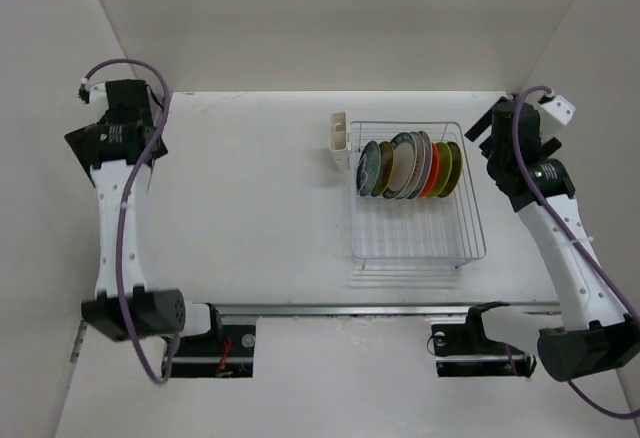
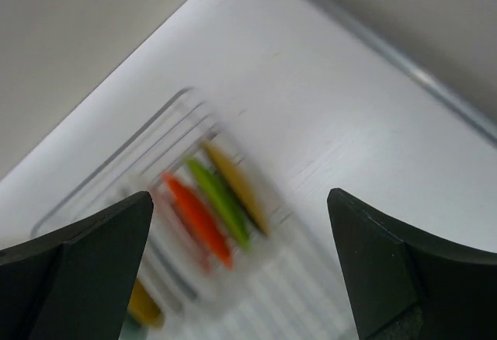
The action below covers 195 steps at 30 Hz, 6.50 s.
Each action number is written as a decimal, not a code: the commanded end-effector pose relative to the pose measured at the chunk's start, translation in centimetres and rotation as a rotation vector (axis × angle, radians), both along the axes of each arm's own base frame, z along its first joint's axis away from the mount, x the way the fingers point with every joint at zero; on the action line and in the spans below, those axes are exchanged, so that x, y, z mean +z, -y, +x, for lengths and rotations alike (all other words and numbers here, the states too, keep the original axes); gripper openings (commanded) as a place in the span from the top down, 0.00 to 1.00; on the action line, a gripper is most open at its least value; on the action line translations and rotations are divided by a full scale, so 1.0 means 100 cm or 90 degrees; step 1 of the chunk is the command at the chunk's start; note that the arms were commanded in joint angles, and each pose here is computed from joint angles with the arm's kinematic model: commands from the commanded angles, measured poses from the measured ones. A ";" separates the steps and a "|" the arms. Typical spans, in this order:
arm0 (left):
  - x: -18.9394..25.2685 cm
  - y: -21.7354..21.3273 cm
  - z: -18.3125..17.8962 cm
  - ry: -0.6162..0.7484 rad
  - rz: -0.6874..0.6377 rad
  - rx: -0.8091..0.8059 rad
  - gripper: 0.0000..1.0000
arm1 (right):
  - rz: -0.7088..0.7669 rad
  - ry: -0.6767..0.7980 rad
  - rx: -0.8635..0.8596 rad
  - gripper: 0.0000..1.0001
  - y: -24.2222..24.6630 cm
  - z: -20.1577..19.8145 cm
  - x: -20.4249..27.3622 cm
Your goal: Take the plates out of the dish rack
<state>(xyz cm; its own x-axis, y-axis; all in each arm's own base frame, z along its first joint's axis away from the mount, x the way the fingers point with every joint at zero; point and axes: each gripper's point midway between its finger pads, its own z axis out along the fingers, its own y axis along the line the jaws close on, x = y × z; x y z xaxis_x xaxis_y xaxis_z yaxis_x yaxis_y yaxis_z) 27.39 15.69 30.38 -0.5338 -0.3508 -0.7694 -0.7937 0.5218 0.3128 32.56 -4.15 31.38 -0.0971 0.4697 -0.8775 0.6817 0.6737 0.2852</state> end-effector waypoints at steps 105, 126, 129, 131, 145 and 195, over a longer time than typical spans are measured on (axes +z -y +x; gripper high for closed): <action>-0.107 0.274 0.068 -0.137 -0.540 -0.768 1.00 | 0.226 -0.116 0.999 0.64 -0.417 0.027 -0.070; -0.250 0.156 0.107 -0.228 -0.686 -0.483 1.00 | 0.058 -0.182 0.246 0.14 -0.089 0.059 -0.048; -0.258 0.147 0.105 -0.245 -0.677 -0.462 1.00 | 0.064 -0.220 0.194 0.21 -0.058 0.059 -0.083; -0.262 0.147 0.101 -0.260 -0.681 -0.453 1.00 | 0.061 -0.232 0.183 0.27 -0.053 0.061 -0.095; -0.248 0.139 0.095 -0.267 -0.646 -0.450 0.50 | 0.054 -0.305 0.223 0.58 -0.059 0.084 -0.161; -0.093 0.277 0.044 -0.174 -0.623 -0.889 0.82 | 0.255 -0.049 1.060 1.00 -0.441 -0.001 -0.057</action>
